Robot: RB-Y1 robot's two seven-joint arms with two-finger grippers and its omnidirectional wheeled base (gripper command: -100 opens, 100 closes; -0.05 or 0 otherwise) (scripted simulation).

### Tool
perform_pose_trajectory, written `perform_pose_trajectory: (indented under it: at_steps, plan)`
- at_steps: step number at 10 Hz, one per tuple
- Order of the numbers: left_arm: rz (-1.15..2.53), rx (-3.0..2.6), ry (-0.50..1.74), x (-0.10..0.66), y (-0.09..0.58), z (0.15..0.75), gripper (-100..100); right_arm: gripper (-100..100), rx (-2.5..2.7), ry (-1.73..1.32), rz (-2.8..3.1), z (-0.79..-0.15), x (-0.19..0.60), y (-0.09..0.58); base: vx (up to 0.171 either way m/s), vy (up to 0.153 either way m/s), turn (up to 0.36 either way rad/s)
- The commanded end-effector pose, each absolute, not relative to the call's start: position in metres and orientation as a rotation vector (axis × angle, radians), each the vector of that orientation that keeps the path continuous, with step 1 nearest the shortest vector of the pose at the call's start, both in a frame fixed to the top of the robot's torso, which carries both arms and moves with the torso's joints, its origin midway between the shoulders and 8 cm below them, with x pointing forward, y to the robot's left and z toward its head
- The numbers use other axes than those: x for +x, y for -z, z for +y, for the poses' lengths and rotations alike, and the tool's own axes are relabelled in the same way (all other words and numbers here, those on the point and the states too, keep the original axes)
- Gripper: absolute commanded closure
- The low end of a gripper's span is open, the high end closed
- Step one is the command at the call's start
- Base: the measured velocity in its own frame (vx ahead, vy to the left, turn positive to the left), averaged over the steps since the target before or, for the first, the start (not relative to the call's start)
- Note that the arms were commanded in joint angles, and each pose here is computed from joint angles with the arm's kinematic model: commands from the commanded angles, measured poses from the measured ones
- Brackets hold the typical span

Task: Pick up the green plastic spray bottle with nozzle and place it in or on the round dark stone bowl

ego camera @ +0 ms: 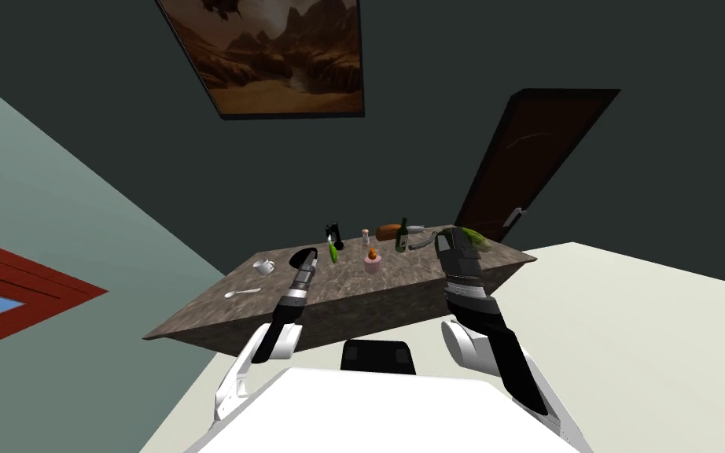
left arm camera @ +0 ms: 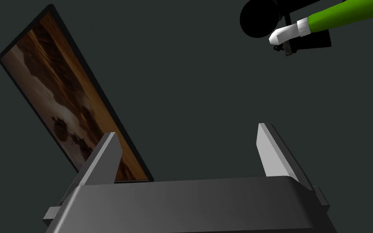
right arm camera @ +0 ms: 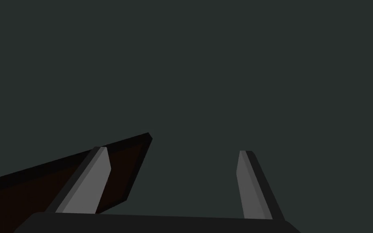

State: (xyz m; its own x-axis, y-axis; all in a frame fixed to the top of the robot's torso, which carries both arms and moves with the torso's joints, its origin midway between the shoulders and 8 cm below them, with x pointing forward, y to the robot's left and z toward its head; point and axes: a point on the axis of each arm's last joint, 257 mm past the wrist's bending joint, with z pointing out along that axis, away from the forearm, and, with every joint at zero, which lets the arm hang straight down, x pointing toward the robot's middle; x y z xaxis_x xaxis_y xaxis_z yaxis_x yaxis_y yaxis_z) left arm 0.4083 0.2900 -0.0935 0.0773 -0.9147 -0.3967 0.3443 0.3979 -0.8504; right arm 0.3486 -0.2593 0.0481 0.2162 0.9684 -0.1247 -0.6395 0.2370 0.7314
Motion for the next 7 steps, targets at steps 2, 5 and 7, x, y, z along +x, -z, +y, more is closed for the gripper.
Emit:
perform_pose_trajectory:
  at_steps: [2,5,7]
  plan:
    - [1.205,-0.651,0.947,0.421,0.121,0.307,-100,0,0.612,-1.215,0.652,-0.259,0.349,-0.048,-0.005,-0.058,-0.149]
    - [1.307,-0.65,0.821,0.431,0.154,0.33,-100,0,0.612,-1.215,0.652,-0.259,0.349,-0.048,-0.001,-0.056,-0.133]
    - [1.375,-0.645,0.729,0.436,0.176,0.349,-100,0,0.612,-1.215,0.652,-0.259,0.349,-0.048,0.001,-0.062,-0.153]
